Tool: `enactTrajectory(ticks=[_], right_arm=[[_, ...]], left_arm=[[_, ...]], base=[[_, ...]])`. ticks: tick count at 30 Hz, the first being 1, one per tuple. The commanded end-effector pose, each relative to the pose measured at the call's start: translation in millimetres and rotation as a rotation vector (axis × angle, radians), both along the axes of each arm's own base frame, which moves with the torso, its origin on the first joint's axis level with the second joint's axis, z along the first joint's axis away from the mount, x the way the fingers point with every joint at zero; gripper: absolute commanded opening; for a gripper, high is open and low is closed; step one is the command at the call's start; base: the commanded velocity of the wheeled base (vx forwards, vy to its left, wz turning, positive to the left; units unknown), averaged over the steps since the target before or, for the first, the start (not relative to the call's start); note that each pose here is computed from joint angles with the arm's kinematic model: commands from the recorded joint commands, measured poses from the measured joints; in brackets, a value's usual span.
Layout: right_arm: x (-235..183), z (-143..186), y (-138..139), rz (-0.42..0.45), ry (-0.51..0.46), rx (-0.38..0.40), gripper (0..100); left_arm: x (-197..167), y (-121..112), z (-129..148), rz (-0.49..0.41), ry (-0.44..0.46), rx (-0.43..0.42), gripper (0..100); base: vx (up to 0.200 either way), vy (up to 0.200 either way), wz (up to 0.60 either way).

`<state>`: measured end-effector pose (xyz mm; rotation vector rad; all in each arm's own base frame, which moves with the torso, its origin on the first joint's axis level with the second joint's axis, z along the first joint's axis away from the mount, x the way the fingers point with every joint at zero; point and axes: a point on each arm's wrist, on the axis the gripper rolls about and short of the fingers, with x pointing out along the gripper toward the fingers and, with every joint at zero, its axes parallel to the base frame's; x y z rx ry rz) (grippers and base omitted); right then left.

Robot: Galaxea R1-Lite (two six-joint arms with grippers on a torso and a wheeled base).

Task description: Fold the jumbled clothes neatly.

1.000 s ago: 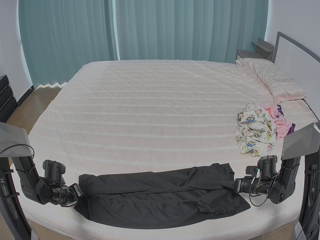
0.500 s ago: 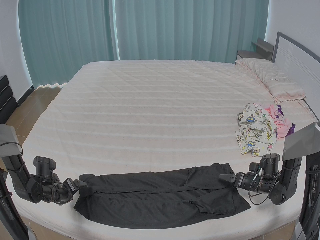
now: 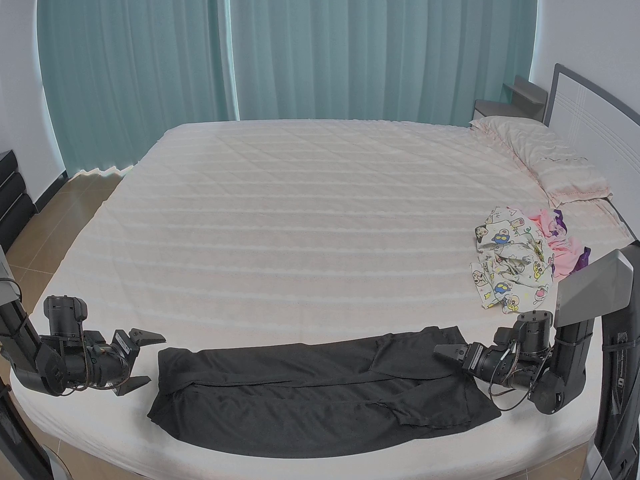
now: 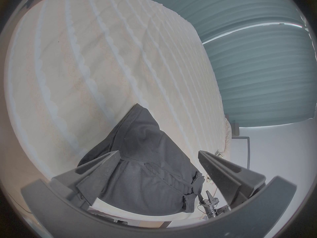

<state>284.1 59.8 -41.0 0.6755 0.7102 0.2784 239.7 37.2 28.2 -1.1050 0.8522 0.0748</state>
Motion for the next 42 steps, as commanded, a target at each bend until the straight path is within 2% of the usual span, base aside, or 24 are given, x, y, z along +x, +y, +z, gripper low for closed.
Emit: enactTrajectory(ticks=[1,12,18,28,29,42], right_arm=[[3.4,-14.1,3.6,0.008,0.026,-0.005,0],[3.9,-11.8,0.8,-0.006,0.018,-0.005,0],[-5.6,-9.9,-2.9,-0.048,0.008,-0.034,0],[-11.9,-9.8,-11.7,-0.07,0.033,-0.041,0],[-11.8,-9.8,-12.1,-0.072,0.033,-0.041,100],[-21.6,10.3,-14.8,-0.078,0.009,-0.025,100]], left_arm=[[-0.6,3.6,0.3,0.012,-0.003,-0.001,100],[-1.6,3.4,-1.4,0.015,0.006,0.001,100],[-1.8,3.5,-3.5,0.016,0.015,0.005,100],[-0.9,3.7,-3.9,0.018,0.015,0.007,100],[-0.9,3.8,-3.9,0.019,0.016,0.008,100],[25.7,9.4,-8.0,0.064,0.004,0.067,100]], base=[[0.0,0.0,0.0],[0.0,0.0,0.0],[0.0,0.0,0.0],[0.0,0.0,0.0],[0.0,0.0,0.0],[0.0,0.0,0.0]])
